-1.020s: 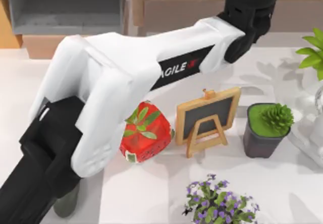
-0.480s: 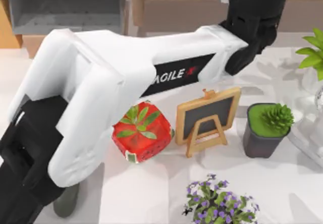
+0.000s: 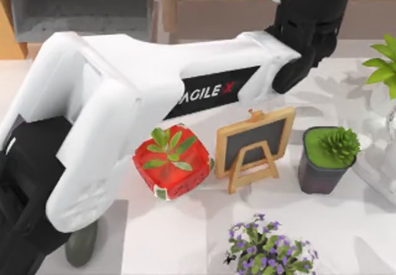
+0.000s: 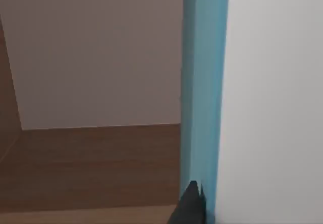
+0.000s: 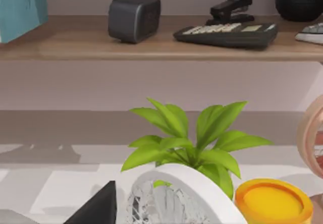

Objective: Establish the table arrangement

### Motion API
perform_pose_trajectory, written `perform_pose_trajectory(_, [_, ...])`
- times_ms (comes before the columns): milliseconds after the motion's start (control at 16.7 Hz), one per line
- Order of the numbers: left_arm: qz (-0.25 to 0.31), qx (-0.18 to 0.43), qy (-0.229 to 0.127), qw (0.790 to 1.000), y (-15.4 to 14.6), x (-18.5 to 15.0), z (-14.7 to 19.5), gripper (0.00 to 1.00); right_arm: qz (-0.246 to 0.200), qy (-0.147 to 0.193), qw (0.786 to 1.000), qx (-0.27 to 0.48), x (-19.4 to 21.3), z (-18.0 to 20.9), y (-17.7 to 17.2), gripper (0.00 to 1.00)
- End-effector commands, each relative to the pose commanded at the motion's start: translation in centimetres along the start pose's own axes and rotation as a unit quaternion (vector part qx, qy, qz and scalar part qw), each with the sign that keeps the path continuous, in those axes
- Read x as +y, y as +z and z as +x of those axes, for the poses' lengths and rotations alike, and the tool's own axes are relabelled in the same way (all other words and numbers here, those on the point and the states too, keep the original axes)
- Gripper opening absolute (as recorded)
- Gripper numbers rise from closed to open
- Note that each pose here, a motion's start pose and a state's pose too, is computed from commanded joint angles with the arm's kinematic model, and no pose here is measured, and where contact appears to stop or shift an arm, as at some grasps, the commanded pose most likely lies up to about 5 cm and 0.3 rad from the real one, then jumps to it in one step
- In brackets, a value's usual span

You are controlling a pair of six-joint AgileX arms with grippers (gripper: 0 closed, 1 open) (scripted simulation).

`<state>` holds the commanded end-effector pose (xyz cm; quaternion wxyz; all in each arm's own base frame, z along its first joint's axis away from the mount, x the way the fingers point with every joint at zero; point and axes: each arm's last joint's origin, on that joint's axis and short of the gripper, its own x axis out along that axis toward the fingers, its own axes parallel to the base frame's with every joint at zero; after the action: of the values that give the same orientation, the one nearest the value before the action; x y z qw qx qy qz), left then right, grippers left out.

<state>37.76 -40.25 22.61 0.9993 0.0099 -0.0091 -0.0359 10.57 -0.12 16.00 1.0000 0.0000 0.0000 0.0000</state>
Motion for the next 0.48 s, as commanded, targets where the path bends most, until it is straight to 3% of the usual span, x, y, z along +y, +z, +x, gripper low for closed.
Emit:
perform_pose_trajectory(180, [0.034,-0.002,-0.050,0.998,0.2,-0.1,-1.8,0.00,0.000,0.000,1.000,0.000,0.0,0.0,0.0,1.00])
perform_pose_trajectory(480, [0.097,-0.041,-0.162,0.981,1.7,-1.1,-6.5,0.00,0.000,0.000,1.000,0.000,0.0,0.0,0.0,1.00])
